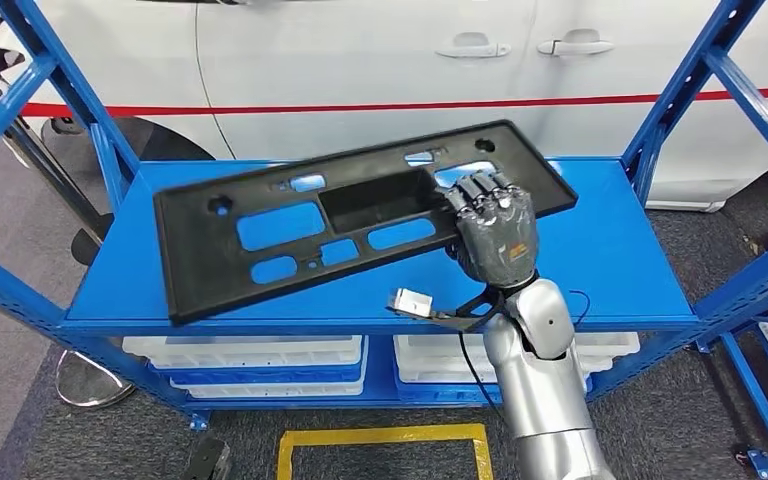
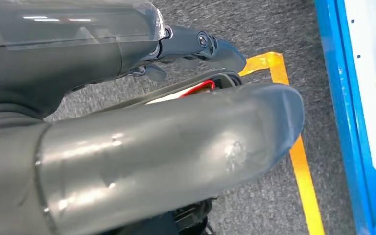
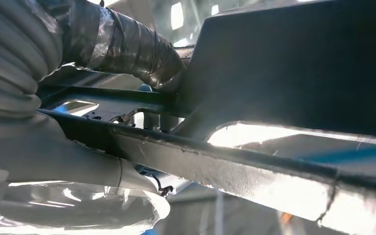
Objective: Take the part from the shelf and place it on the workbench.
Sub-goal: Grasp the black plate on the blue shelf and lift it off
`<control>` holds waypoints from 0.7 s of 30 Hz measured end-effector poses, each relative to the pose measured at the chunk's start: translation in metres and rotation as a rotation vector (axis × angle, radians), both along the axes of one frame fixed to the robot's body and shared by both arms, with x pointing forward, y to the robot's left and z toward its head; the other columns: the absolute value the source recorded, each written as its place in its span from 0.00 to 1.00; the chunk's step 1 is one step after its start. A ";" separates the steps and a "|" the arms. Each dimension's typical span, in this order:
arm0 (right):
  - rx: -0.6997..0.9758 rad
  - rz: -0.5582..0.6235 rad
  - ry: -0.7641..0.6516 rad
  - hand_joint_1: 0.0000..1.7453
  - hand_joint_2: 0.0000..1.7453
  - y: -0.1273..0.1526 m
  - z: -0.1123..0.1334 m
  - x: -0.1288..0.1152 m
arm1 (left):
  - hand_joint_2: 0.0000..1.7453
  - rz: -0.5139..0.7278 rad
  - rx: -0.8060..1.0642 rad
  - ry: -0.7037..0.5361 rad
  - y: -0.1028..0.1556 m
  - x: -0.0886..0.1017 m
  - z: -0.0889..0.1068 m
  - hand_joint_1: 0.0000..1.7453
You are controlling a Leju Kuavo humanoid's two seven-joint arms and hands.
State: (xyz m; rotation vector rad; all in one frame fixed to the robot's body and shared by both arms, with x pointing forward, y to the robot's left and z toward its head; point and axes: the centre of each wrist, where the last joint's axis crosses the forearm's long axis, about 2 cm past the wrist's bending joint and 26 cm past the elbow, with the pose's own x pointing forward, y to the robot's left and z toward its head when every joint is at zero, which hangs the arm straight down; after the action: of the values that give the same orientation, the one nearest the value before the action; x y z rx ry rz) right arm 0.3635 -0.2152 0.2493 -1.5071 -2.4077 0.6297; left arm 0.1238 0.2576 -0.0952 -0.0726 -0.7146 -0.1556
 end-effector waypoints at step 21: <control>0.052 -0.064 -0.058 1.00 1.00 0.020 0.024 -0.019 | 1.00 -0.005 -0.039 -0.022 0.000 -0.004 -0.001 0.00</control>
State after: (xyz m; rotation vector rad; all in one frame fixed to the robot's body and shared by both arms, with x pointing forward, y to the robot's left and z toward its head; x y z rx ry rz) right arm 0.3442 -0.1949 0.2728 -1.5952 -2.3877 0.5124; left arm 0.1193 0.2578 -0.0964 -0.1104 -0.7399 -0.1473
